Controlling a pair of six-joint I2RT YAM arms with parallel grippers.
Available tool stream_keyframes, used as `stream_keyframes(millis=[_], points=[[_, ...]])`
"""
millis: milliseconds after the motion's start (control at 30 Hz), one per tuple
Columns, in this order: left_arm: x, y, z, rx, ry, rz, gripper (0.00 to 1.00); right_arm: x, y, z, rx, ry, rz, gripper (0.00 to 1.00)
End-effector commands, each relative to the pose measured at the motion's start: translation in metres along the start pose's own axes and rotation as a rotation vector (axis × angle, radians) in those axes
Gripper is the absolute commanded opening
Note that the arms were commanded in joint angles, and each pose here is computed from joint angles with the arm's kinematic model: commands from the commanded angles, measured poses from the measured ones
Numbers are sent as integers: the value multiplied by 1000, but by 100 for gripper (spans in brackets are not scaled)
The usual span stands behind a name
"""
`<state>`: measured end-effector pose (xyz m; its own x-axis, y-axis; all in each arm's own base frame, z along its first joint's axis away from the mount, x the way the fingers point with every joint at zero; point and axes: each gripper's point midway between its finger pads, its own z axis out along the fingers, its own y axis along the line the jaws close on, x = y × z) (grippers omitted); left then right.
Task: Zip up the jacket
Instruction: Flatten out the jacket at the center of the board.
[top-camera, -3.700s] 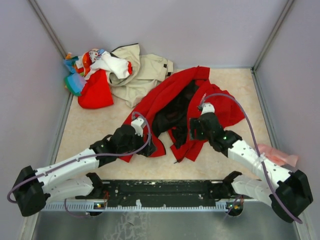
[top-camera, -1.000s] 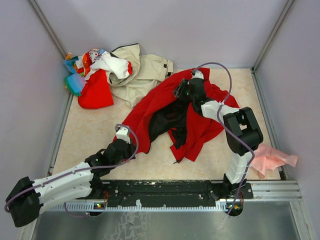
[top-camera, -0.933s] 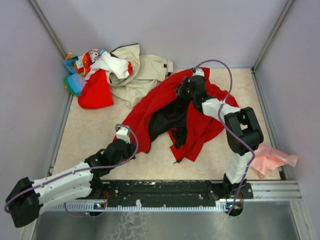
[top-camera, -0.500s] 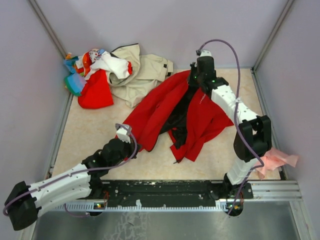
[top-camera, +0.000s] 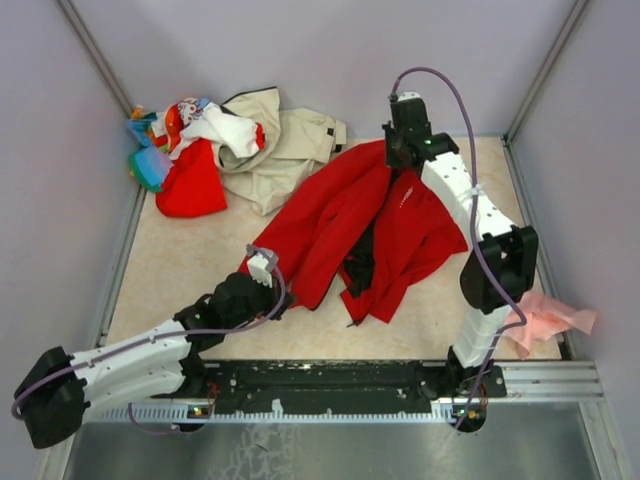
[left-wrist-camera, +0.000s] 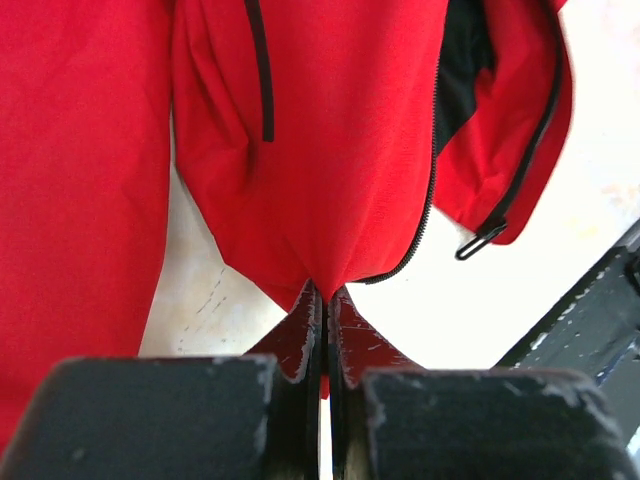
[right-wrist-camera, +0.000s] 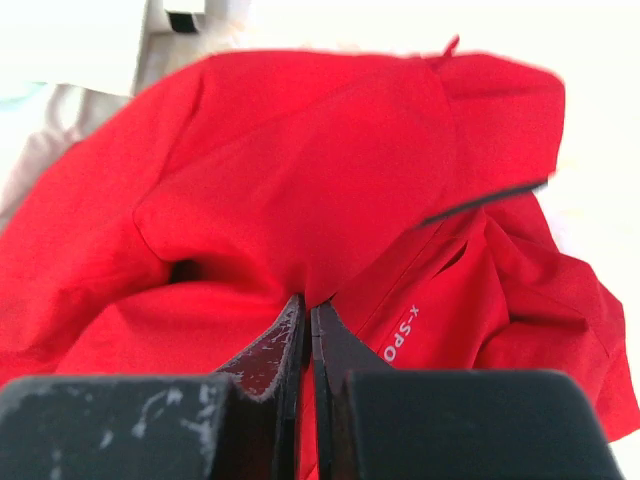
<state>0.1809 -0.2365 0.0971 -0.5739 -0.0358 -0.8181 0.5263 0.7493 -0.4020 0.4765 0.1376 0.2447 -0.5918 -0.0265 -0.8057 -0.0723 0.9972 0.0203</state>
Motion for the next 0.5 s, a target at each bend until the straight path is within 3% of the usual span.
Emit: stream_keyframes(millis=[0,67,200,467], points=[[32,16,1,-72,123,-29,0,-6,-29,31,126,-38,-30,5],[39,24,4,-113,139,-35,0,3,-28,47,127,-13,-39,7],[52,33,9,-151,186,-37,0,14,-25,77,136,18,-62,19],[62,28,23,-142,248,-45,3,13,-20,122,151,32,-99,27]])
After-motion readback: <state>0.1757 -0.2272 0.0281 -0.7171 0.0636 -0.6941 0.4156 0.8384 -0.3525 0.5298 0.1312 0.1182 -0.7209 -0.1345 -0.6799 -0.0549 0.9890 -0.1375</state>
